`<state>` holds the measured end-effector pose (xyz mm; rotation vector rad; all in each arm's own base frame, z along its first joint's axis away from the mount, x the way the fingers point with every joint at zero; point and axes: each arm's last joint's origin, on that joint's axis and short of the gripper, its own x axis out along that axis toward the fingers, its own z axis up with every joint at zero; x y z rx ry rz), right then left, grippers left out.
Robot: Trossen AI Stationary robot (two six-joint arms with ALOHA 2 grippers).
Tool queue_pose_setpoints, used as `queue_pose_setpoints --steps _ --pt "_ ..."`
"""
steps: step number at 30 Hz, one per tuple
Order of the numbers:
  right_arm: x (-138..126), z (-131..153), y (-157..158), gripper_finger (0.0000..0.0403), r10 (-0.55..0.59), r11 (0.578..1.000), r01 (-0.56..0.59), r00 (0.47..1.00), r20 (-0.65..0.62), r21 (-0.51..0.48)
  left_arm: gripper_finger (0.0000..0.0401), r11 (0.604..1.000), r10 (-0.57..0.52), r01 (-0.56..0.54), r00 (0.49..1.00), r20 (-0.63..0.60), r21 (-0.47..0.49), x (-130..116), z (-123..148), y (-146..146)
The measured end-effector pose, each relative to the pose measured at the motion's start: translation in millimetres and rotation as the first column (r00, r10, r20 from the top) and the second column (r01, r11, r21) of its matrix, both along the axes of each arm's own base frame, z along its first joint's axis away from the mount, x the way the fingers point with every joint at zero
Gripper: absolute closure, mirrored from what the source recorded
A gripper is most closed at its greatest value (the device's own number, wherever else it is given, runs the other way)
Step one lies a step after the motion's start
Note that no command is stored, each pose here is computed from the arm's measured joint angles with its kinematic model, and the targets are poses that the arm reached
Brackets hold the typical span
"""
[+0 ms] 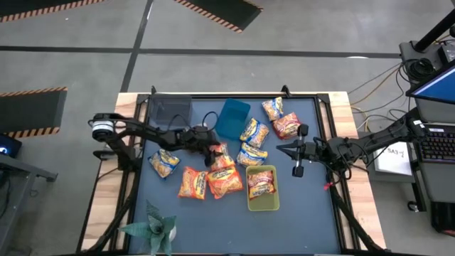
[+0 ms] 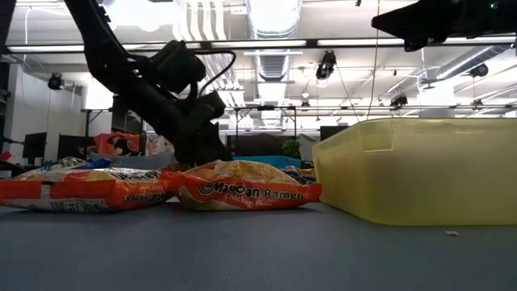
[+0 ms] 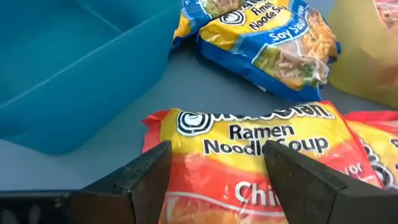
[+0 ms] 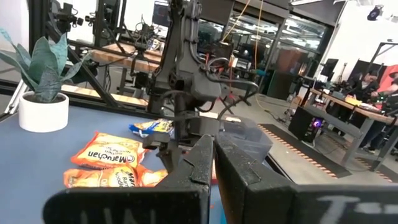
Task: Sort Maruchan noodles
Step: Put the orange noodle pack into the black bin
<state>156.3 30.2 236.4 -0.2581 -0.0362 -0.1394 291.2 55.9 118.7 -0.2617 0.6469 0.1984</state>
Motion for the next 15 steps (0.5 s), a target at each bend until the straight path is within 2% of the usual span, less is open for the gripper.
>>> queue_pose_setpoints --steps 4,11,15 --pt "0.0 0.0 0.0 0.0394 0.0 1.0 0.0 1.0 0.0 -0.003 0.0169 0.999 0.005 -0.005 1.0 0.006 -0.042 4.4 -7.8 0.3" --pt "0.0 0.0 0.0 0.0394 -0.001 1.0 0.001 1.0 0.0 -0.003 0.0172 0.998 0.011 -0.013 1.0 -0.02 -0.061 5.9 -15.9 0.4" --pt "0.0 0.0 0.0 0.0394 -0.001 1.0 0.001 1.0 0.0 -0.004 0.0208 0.998 0.01 -0.011 1.0 -0.013 -0.059 5.5 -13.2 0.0"
